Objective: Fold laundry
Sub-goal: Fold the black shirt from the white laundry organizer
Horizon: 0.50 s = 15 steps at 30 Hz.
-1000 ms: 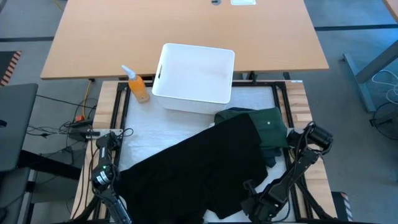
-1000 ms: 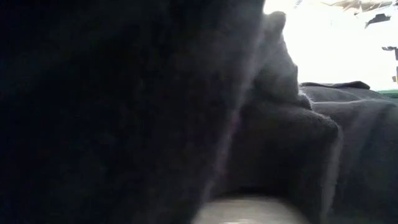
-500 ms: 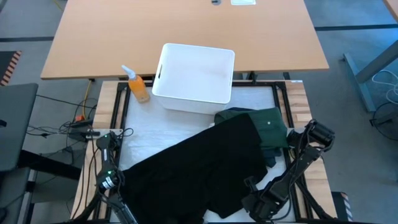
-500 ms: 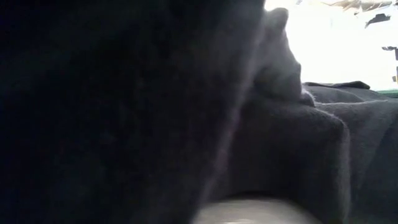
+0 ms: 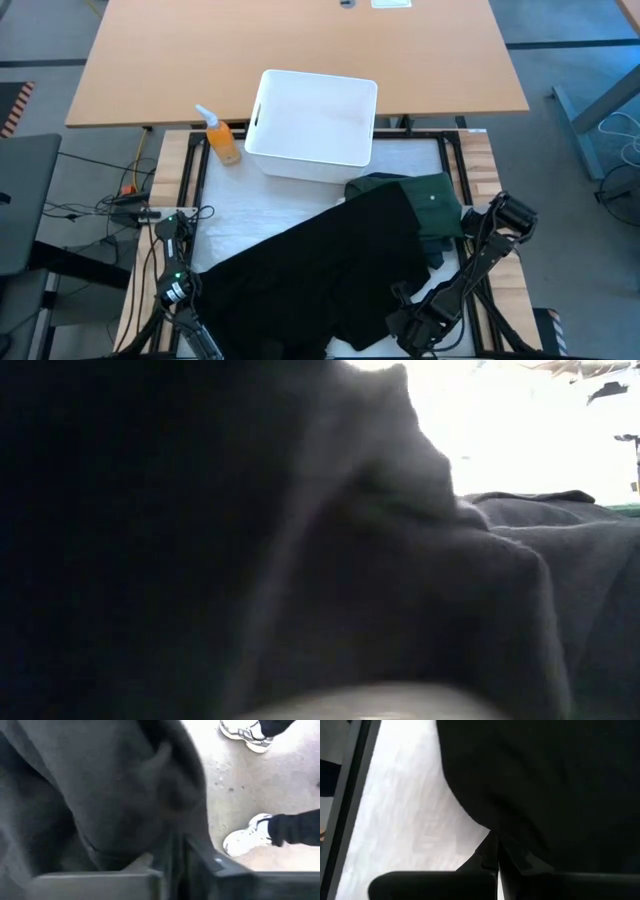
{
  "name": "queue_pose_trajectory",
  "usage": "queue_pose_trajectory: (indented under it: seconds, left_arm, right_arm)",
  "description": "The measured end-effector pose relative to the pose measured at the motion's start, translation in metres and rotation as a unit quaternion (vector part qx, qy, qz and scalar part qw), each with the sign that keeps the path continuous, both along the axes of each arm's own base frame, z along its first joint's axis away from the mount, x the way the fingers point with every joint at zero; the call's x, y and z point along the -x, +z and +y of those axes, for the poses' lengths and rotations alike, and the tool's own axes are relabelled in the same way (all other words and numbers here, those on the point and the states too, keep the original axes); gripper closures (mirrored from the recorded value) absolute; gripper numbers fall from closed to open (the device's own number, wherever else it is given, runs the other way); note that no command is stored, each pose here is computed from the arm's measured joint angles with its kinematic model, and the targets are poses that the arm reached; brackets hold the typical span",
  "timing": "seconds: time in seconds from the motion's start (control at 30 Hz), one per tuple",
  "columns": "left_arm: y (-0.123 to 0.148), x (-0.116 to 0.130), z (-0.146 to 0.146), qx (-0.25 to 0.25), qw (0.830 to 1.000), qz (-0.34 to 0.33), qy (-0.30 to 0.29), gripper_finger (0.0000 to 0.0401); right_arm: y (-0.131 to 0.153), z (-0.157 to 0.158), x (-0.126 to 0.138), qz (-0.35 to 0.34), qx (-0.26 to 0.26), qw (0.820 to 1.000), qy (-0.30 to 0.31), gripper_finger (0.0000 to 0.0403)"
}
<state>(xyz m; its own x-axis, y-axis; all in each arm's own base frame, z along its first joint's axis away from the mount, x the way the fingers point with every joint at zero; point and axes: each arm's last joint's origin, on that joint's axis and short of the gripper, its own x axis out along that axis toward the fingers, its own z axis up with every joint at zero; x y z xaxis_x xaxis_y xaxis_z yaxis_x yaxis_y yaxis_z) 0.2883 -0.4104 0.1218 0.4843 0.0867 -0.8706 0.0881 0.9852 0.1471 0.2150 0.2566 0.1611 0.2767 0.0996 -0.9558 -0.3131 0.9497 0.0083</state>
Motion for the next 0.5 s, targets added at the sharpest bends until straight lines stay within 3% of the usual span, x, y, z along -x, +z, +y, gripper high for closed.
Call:
queue_pose_trajectory:
  seconds: [0.07, 0.13, 0.27, 0.5]
  left_arm:
    - [-0.001, 0.001, 0.004, -0.001, 1.000, 0.022, 0.011, 0.0388]
    - [0.002, 0.002, 0.005, -0.005, 0.999, 0.038, 0.016, 0.0396]
    - [0.018, 0.009, 0.006, -0.033, 0.997, 0.063, 0.017, 0.0401]
    - [0.053, 0.032, 0.021, -0.126, 0.982, 0.128, 0.057, 0.0401]
  right_arm:
    - [0.000, 0.000, 0.000, 0.000, 0.000, 1.000, -0.001, 0.0381]
    - [0.000, 0.000, 0.000, 0.000, -0.001, 1.000, 0.000, 0.0381]
    - [0.001, 0.002, 0.001, 0.020, -0.015, 1.000, 0.004, 0.0381]
    - [0.014, 0.012, 0.003, 0.071, -0.066, 0.995, 0.012, 0.0381]
